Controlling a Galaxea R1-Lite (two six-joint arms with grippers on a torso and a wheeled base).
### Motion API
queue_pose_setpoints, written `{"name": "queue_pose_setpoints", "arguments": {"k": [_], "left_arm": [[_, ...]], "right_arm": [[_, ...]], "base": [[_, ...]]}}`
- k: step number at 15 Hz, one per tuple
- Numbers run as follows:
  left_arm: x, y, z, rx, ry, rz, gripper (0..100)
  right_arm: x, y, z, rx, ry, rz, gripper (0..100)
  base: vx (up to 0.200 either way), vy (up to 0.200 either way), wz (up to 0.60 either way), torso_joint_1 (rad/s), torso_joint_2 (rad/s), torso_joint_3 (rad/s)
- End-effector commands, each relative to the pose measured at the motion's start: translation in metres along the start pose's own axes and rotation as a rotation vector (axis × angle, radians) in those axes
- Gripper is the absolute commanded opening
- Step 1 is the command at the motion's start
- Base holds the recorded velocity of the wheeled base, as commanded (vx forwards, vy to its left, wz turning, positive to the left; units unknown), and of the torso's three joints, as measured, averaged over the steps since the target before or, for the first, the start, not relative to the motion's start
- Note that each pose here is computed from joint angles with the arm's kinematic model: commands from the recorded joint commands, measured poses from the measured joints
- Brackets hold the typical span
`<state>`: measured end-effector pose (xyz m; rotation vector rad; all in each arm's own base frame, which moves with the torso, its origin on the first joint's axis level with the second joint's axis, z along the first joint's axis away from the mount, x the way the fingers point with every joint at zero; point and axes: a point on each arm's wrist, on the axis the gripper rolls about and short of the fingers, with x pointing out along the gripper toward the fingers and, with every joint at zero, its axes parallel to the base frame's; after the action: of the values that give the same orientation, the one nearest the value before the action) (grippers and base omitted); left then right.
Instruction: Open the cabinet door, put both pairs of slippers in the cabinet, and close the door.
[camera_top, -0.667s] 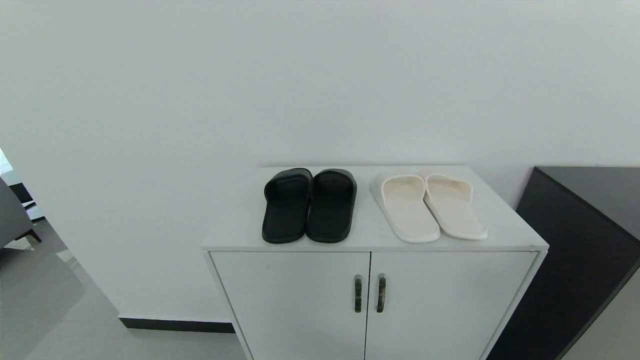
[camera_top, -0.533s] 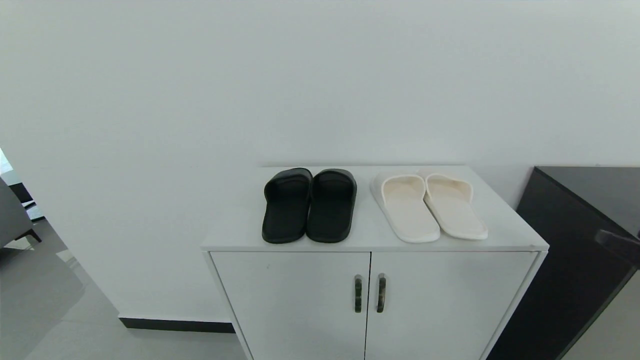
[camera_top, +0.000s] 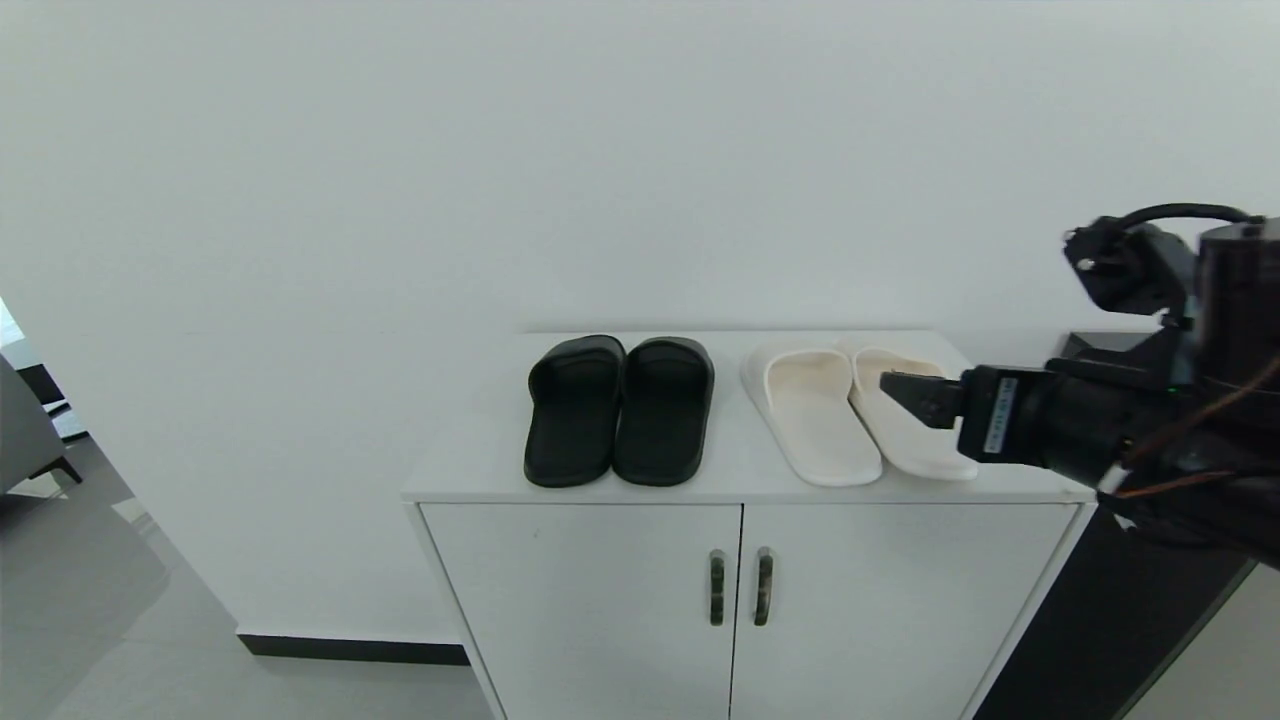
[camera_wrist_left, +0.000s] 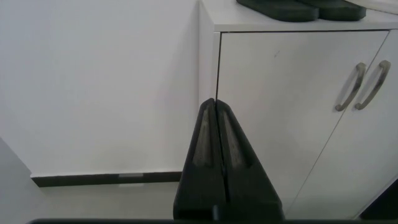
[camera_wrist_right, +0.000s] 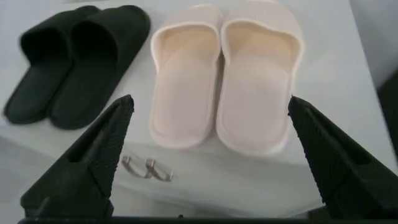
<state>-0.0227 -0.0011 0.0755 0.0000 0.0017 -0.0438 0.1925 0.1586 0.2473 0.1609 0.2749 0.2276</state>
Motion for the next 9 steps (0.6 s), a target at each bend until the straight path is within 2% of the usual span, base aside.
{"name": "queue_pose_setpoints", "arguments": {"k": [1,5,9], "left_arm": [[0.0,0.0,0.0,-0.002,0.0,0.002,0],[0.0,0.0,0.0,-0.003,0.0,0.002,0],[0.0,0.0,0.0,-0.008,0.0,0.002,0]], "right_arm": [[0.055,0.018,-0.011,-0.036,0.034,-0.038,100],[0.095,0.017,-0.015,-0.078,0.023,-0.087,100],[0.112,0.012,-0.024,-0.085,0.045,-0.137,100]], "base": [[0.0,0.0,0.0,0.0,0.0,0.0],[0.0,0.0,0.0,0.0,0.0,0.0],[0.0,0.0,0.0,0.0,0.0,0.0]]}}
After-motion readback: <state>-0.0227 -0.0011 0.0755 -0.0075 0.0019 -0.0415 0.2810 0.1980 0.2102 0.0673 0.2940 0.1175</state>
